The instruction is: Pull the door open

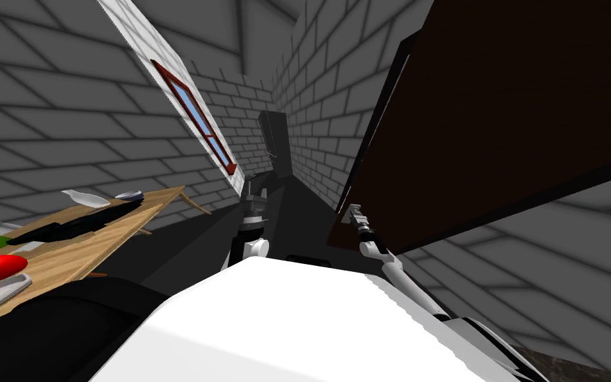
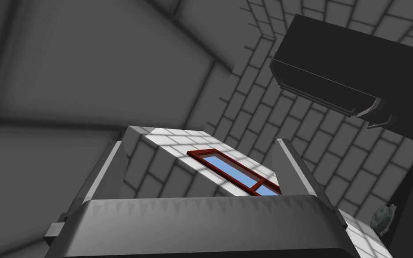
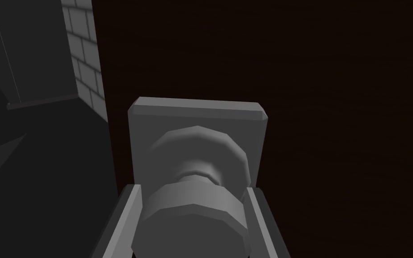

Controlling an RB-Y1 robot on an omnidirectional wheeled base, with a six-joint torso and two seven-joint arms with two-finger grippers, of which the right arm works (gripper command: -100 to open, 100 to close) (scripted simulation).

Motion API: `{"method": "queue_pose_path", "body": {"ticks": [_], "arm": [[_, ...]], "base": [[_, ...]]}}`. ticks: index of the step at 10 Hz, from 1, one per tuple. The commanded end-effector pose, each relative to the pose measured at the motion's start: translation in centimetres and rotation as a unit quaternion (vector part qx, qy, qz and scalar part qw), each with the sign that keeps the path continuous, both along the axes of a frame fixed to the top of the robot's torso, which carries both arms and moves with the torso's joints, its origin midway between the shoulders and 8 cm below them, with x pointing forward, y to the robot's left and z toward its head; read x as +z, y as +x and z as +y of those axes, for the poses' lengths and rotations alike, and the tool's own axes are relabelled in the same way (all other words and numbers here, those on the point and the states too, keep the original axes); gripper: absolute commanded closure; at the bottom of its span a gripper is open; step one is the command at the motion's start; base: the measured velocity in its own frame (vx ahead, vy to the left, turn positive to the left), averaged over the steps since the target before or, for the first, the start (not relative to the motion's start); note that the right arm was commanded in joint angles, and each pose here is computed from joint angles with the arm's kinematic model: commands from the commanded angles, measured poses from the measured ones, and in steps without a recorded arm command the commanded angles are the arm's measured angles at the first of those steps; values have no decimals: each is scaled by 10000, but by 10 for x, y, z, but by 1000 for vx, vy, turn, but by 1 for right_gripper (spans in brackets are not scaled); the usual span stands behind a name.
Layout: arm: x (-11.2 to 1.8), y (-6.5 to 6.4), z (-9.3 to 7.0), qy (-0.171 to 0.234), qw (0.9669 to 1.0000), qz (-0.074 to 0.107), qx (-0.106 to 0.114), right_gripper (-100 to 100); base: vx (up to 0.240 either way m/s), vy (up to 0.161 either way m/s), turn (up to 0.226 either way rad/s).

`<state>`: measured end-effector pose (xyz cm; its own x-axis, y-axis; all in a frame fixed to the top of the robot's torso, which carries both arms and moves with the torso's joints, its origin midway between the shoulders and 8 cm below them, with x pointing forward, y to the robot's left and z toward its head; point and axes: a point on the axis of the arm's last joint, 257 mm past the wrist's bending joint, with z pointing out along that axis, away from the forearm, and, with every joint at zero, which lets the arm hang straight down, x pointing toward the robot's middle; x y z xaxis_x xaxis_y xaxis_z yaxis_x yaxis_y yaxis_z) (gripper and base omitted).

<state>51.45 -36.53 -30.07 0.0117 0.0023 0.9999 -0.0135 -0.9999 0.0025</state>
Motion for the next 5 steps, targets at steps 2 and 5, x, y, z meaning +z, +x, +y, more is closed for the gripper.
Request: {"method": "queue_pose_path", "body": {"ticks": [2,5], "arm": [[3,-4,3,0,9999,-38,109,100],[4,-11,7,1,9996,-56,292,100]], "base": [[-157,-63,85],[-215,-93,121]]}}
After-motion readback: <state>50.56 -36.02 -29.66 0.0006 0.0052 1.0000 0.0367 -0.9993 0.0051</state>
